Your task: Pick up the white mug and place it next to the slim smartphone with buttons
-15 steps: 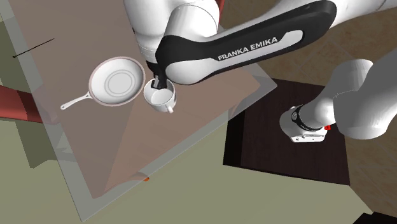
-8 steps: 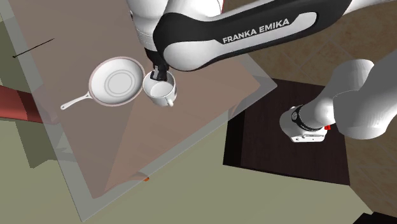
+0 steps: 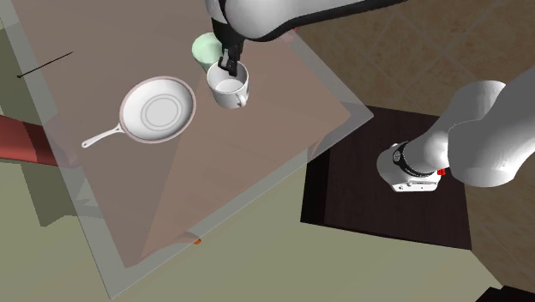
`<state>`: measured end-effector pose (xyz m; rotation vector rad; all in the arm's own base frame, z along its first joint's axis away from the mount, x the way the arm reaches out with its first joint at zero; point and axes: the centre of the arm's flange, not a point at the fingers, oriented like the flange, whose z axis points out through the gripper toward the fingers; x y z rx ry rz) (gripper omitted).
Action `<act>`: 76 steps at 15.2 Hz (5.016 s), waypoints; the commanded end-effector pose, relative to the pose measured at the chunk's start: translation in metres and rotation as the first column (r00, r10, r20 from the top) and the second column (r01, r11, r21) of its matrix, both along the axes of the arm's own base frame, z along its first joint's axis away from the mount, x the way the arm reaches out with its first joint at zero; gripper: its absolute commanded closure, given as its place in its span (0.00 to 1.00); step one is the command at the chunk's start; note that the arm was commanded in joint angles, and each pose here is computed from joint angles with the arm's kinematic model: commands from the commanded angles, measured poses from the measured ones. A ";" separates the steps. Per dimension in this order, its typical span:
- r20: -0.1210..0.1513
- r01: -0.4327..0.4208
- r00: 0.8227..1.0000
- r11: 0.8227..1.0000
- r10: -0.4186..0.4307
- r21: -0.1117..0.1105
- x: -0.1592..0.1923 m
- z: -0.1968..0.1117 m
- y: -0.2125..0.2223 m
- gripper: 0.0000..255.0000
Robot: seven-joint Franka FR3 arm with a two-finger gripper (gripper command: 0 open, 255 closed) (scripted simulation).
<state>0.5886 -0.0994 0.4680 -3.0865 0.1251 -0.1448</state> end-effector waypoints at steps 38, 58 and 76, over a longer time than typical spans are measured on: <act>0.001 -0.002 1.000 1.000 0.002 0.000 -0.040 -0.045 -0.399 1.00; 0.001 -0.002 1.000 1.000 0.002 0.000 -0.040 -0.138 -0.399 1.00; 0.001 -0.002 1.000 1.000 0.002 0.000 -0.045 -0.089 -0.401 0.00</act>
